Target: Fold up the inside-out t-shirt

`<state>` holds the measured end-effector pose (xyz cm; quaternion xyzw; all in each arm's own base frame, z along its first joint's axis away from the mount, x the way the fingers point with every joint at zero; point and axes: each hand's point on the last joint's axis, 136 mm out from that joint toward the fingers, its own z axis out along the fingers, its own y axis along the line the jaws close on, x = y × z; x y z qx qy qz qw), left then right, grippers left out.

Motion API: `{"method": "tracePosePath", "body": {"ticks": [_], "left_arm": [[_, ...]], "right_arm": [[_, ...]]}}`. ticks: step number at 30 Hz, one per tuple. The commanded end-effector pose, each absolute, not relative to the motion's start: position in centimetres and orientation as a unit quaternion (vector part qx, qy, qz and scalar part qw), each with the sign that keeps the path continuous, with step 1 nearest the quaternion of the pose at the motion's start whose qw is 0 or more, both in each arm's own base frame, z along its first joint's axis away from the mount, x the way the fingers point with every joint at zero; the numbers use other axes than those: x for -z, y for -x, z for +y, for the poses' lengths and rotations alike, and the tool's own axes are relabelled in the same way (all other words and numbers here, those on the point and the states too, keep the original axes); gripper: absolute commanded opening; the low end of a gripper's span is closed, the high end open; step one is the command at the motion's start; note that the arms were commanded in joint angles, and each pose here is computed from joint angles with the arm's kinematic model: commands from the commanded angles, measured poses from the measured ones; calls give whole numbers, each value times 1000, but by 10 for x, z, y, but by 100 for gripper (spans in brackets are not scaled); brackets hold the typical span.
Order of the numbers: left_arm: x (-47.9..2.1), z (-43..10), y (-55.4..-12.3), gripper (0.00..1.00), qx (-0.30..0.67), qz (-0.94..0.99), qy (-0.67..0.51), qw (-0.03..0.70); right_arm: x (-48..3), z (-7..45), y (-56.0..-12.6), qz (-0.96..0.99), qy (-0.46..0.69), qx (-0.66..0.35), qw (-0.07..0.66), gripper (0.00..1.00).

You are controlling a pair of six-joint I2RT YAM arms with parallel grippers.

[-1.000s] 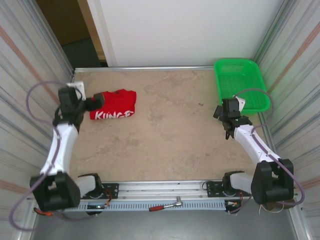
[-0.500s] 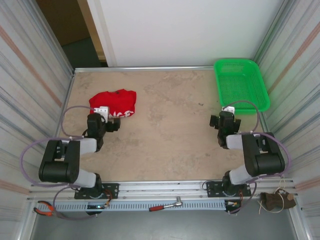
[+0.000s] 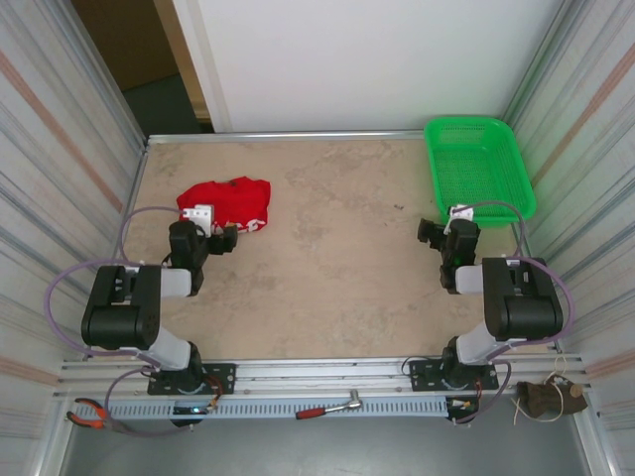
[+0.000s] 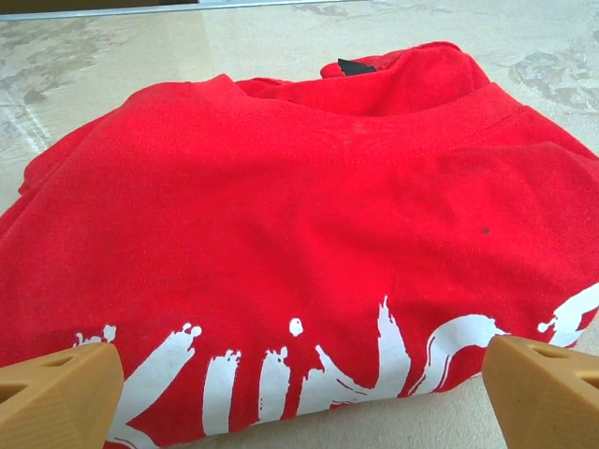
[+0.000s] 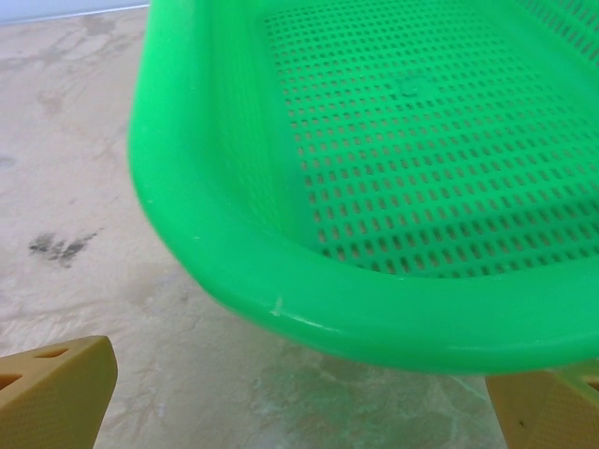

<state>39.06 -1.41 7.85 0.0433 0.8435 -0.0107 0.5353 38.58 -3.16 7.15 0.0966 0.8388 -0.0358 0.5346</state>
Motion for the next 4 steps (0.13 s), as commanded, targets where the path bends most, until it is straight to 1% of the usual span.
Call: {"method": "tracePosePath", "body": {"ticks": [1, 4], "left_arm": [[-89, -14, -398, 99, 14, 835, -48, 547], [-90, -14, -398, 99, 16, 835, -48, 548]], "right_arm": [[-80, -29, -395, 834, -85, 19, 545, 99], [-83, -28, -393, 831, -84, 17, 550, 99]]}}
